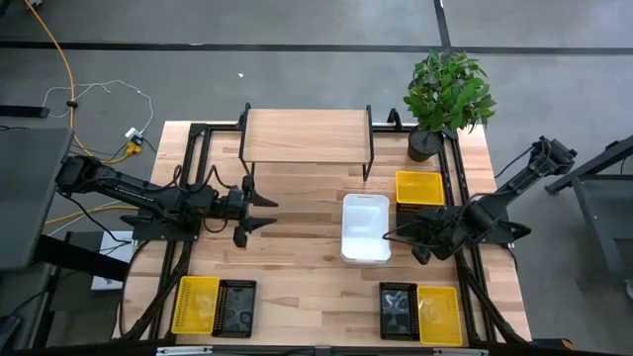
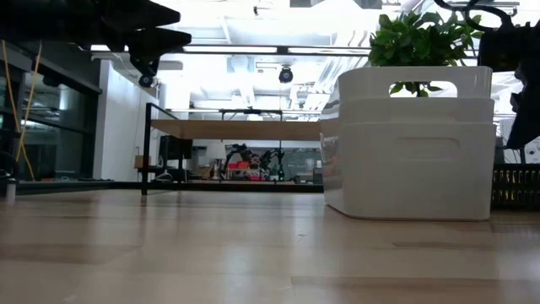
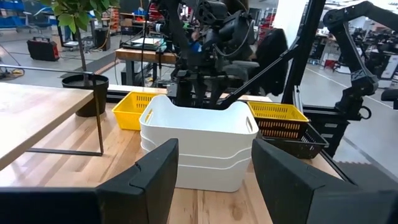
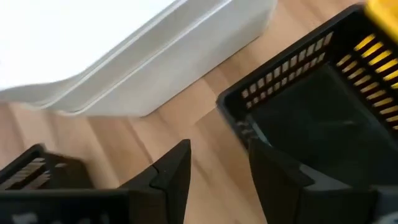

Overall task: Stack baskets on shelf by color
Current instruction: Stack the top right black bin on the bottom right black bin

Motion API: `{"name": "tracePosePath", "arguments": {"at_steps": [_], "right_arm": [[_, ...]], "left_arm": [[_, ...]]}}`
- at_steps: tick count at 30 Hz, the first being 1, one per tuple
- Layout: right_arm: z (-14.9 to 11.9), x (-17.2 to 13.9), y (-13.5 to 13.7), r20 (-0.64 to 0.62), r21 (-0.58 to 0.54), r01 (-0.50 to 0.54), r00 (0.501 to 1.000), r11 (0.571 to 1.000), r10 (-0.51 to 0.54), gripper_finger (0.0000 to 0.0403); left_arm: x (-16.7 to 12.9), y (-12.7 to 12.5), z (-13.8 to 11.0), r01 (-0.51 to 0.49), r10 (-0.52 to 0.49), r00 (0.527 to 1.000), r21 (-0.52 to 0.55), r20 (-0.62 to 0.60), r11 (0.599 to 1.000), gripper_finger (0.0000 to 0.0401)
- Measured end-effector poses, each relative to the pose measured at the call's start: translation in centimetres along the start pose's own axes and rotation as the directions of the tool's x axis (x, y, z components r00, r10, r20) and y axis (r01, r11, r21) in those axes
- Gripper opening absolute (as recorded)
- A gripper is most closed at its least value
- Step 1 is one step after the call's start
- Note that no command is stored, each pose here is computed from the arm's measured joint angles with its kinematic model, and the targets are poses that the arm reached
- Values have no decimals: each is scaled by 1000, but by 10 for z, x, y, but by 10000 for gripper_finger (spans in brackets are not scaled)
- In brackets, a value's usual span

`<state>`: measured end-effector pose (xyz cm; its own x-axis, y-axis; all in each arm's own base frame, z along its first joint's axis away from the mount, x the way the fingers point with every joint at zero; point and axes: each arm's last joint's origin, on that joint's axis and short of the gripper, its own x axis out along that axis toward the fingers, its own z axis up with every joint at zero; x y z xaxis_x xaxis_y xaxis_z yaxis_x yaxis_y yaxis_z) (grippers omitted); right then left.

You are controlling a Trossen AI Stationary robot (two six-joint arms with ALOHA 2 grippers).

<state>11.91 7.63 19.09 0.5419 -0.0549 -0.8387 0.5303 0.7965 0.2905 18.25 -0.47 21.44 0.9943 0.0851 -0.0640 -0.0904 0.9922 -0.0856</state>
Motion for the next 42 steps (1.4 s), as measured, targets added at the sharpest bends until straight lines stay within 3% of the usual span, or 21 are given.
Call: {"name": "tracePosePath", "arguments": {"at_steps": [5, 8, 13, 21, 31, 35, 39, 42], "right_arm": [[0, -1, 9, -59, -48, -118, 992, 992, 115, 149], [1, -1, 9, -59, -84, -122, 991, 989, 117, 149], [0, 0, 2, -41, -145, -39, 999, 989, 33, 149], [-3, 12, 2, -53, -361, 56, 995, 931, -80, 149], [-10, 31, -2, -103, -452, 201, 956, 869, -274, 149], [-12, 35, -2, -111, -465, 221, 946, 858, -304, 148], [-13, 35, -1, -135, -462, 206, 945, 863, -297, 118], [-13, 34, -2, -171, -447, 197, 939, 872, -300, 53]], "left_arm": [[0, 0, 0, -10, 10, 1000, 0, 1, 1000, 193], [0, 0, 0, -11, 11, 1000, 0, 1, 1000, 193], [0, 0, 0, -11, 11, 1000, 0, 1, 1000, 193], [0, 0, 0, -11, 11, 1000, 1, 1, 1000, 193], [0, 0, 0, -12, 12, 1000, 1, 1, 1000, 193], [0, 0, 0, -14, 14, 1000, 1, 1, 1000, 193], [0, 0, 0, -14, 14, 1000, 1, 1, 1000, 193], [0, 0, 0, -14, 14, 1000, 1, 2, 1000, 193]]}}
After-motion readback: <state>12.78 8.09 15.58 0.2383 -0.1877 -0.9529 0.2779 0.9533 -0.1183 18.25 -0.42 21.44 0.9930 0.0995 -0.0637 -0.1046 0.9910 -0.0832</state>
